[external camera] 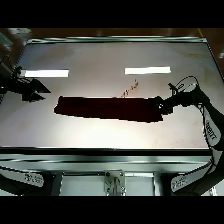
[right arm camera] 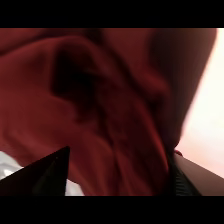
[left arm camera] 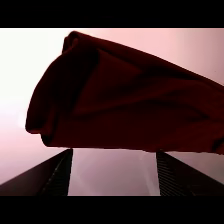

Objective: Fold the shirts.

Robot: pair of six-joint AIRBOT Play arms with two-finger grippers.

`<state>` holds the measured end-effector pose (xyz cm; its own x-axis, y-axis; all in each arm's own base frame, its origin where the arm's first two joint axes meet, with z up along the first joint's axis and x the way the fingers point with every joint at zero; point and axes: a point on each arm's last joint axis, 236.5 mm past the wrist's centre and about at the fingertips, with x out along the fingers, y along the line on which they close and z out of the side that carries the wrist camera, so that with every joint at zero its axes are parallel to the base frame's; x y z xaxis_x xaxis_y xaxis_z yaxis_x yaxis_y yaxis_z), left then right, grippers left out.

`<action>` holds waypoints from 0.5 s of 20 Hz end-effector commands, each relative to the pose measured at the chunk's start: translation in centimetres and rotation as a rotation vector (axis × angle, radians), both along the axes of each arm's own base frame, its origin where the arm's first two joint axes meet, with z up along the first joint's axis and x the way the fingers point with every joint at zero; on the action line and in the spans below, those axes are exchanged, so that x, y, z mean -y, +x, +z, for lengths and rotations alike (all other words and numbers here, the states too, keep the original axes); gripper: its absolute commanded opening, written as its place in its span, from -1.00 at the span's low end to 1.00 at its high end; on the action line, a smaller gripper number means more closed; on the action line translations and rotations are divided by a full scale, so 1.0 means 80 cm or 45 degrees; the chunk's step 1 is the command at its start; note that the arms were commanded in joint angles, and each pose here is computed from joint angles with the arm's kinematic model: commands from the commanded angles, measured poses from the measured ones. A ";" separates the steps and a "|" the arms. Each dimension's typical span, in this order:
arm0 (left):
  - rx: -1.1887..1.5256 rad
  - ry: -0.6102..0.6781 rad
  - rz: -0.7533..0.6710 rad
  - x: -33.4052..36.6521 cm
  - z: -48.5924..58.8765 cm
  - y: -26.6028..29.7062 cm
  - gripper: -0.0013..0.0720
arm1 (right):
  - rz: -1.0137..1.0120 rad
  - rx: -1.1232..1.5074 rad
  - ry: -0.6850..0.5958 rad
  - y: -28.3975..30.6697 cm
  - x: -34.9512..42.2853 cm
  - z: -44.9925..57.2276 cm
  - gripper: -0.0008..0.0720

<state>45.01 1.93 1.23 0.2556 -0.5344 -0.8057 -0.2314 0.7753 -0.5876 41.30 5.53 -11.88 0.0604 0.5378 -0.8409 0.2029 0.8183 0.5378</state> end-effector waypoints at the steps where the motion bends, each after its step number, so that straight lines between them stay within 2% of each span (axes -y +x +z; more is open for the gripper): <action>1: 0.011 0.001 -0.081 0.021 0.011 -0.007 0.63 | 0.018 -0.005 0.006 0.000 -0.010 -0.011 -0.02; 2: 0.010 0.001 -0.101 0.031 0.010 -0.007 0.62 | 0.023 0.003 0.002 0.000 -0.008 -0.005 -0.55; 3: 0.010 0.000 -0.128 0.042 0.010 -0.007 0.50 | 0.013 0.021 -0.002 0.002 -0.003 0.004 -0.80; 4: 0.010 -0.004 -0.164 0.059 0.010 -0.007 -0.03 | -0.001 0.052 -0.002 0.005 0.003 0.018 -0.80; 5: 0.016 -0.015 -0.206 0.078 0.010 -0.007 -0.32 | -0.008 0.086 -0.005 0.008 0.007 0.034 -0.80; 6: 0.049 -0.028 -0.269 0.105 0.013 -0.005 -0.40 | -0.009 0.132 -0.012 0.011 0.010 0.056 -0.80; 8: 0.129 -0.064 -0.371 0.170 0.017 0.004 -0.70 | 0.008 0.215 -0.023 0.007 0.007 0.106 -0.80; 9: 0.176 -0.082 -0.403 0.207 0.018 0.010 -0.72 | 0.002 0.244 -0.021 0.002 0.005 0.133 -0.80; 10: 0.220 -0.096 -0.440 0.251 0.016 0.014 -0.85 | -0.007 0.265 -0.019 -0.004 0.003 0.157 -0.80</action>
